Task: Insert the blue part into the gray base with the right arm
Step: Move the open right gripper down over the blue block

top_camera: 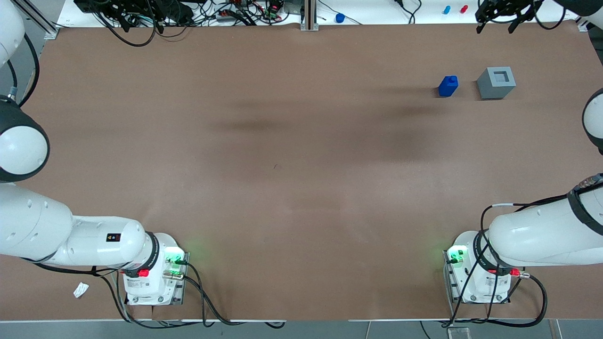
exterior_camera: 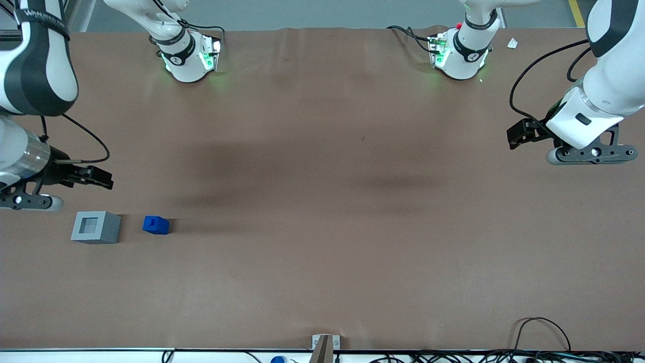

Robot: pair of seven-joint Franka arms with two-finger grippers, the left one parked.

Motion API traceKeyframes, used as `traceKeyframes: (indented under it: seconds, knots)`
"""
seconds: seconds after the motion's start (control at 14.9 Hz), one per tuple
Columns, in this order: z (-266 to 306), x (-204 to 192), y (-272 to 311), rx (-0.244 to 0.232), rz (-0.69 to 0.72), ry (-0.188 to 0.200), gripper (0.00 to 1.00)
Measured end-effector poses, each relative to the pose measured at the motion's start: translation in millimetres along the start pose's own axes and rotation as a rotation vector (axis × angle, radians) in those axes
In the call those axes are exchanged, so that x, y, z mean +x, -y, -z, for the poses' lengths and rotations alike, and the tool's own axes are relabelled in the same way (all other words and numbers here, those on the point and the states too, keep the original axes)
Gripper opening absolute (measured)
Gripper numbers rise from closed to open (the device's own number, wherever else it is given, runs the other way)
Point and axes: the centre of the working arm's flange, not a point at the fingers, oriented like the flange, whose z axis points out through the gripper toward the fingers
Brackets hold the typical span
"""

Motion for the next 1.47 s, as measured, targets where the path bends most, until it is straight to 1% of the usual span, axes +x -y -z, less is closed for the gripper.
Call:
traceKeyframes:
  seconds: [0.4,0.74,0.94,1.0,1.14,1.47]
  knots:
    - [-54,28,7,0.007,0.000,-0.026,1.00]
    - [-134,53,-2,0.014,-0.022,-0.033,1.00]
    - [-179,56,-2,0.020,-0.022,-0.070,1.00]
    - [-192,55,-1,0.021,-0.021,-0.069,1.00]
    - [-211,53,0,0.022,-0.020,-0.052,1.00]
    - [-234,50,3,0.022,-0.016,-0.016,1.00]
